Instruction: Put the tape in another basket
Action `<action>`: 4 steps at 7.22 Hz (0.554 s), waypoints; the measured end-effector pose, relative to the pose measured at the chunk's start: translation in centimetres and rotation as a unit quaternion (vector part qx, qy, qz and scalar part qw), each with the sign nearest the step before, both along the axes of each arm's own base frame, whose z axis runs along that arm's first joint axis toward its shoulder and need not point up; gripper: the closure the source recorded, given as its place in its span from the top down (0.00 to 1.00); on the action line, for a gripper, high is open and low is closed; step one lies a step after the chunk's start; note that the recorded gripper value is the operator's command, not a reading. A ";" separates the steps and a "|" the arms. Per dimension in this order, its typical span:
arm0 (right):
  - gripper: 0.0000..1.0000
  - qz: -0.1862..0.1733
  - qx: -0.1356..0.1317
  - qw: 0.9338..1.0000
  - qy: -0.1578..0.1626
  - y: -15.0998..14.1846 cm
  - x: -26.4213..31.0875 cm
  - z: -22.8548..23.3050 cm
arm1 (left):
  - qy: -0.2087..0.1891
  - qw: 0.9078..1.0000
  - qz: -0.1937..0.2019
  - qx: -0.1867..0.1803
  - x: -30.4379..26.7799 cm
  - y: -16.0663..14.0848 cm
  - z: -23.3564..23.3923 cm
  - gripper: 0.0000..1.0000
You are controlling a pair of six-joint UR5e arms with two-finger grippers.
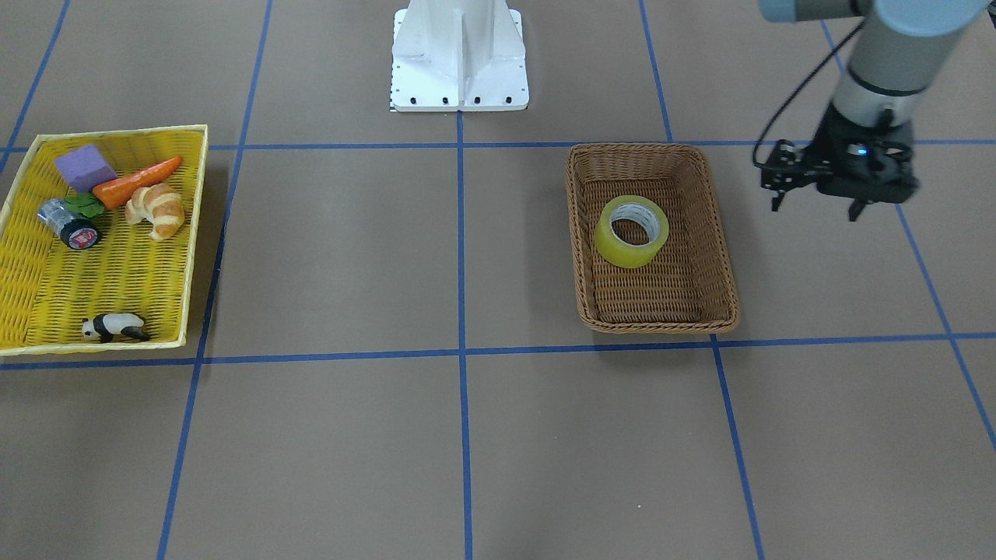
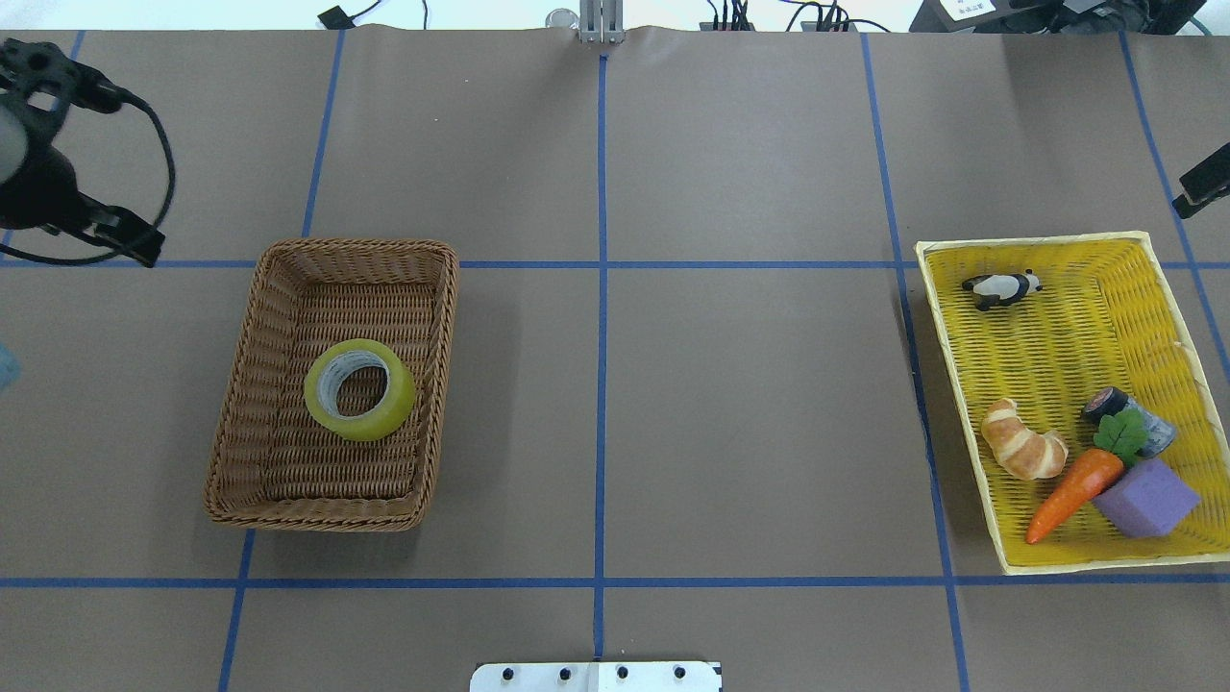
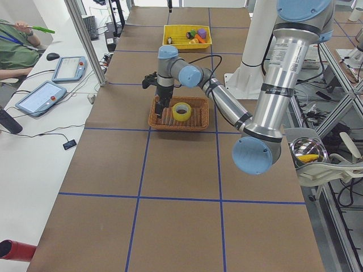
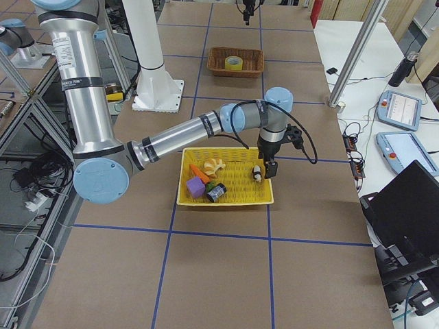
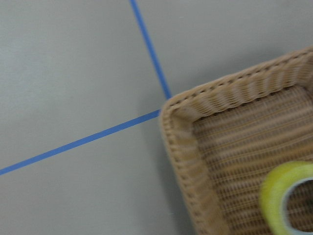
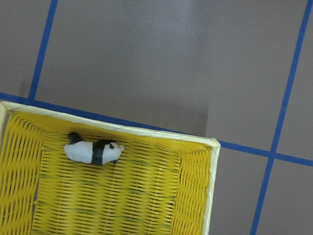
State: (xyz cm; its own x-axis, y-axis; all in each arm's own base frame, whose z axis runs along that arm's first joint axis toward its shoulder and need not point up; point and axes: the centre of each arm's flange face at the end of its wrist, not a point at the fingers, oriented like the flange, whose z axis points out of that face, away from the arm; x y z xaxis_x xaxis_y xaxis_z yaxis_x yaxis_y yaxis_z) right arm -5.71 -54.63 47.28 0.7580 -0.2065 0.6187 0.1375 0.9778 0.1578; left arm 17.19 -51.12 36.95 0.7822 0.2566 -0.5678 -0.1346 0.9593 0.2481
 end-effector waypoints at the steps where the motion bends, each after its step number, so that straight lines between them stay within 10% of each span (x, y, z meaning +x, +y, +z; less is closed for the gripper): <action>1: 1.00 0.005 0.006 1.000 -0.001 0.0 0.5 0.1 | 0.002 1.000 -0.014 -0.024 -4.8 -3.3 4.4 0.98; 4: 1.00 0.017 -0.015 1.000 0.001 2.8 4.5 5.2 | -0.007 1.000 0.003 -0.030 -17.1 -8.0 17.3 0.98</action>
